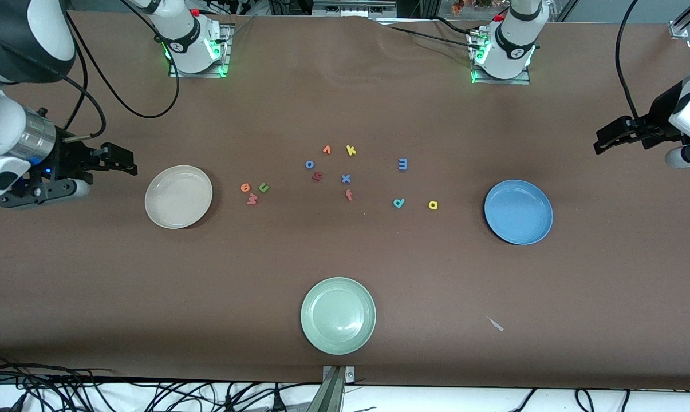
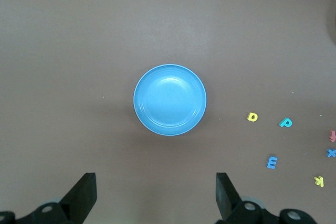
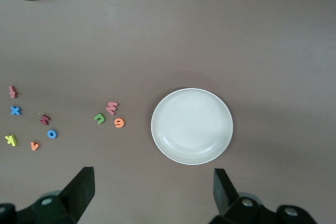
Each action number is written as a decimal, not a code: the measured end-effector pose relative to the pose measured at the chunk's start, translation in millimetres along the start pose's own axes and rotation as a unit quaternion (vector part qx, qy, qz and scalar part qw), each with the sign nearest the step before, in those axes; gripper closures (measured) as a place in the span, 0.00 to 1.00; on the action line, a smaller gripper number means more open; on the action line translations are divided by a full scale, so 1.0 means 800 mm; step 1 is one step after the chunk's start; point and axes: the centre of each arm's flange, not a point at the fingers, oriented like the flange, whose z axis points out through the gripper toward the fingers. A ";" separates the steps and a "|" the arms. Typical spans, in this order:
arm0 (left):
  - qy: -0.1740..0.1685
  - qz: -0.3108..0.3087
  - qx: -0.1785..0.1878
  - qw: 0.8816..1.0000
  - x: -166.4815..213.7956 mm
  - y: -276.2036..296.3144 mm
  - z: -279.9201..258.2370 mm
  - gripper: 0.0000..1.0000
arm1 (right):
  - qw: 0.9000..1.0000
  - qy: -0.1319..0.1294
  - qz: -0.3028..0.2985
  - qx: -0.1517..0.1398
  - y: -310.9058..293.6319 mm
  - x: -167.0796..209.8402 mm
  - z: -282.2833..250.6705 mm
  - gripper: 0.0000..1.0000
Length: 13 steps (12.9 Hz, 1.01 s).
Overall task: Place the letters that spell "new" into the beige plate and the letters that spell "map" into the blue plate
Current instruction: 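Move the right gripper toward the letters while the left gripper reaches letters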
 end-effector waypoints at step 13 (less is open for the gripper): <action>-0.009 -0.001 0.000 1.000 0.010 -0.001 0.017 0.00 | 0.998 -0.028 -0.049 -0.034 -0.055 0.035 0.066 0.00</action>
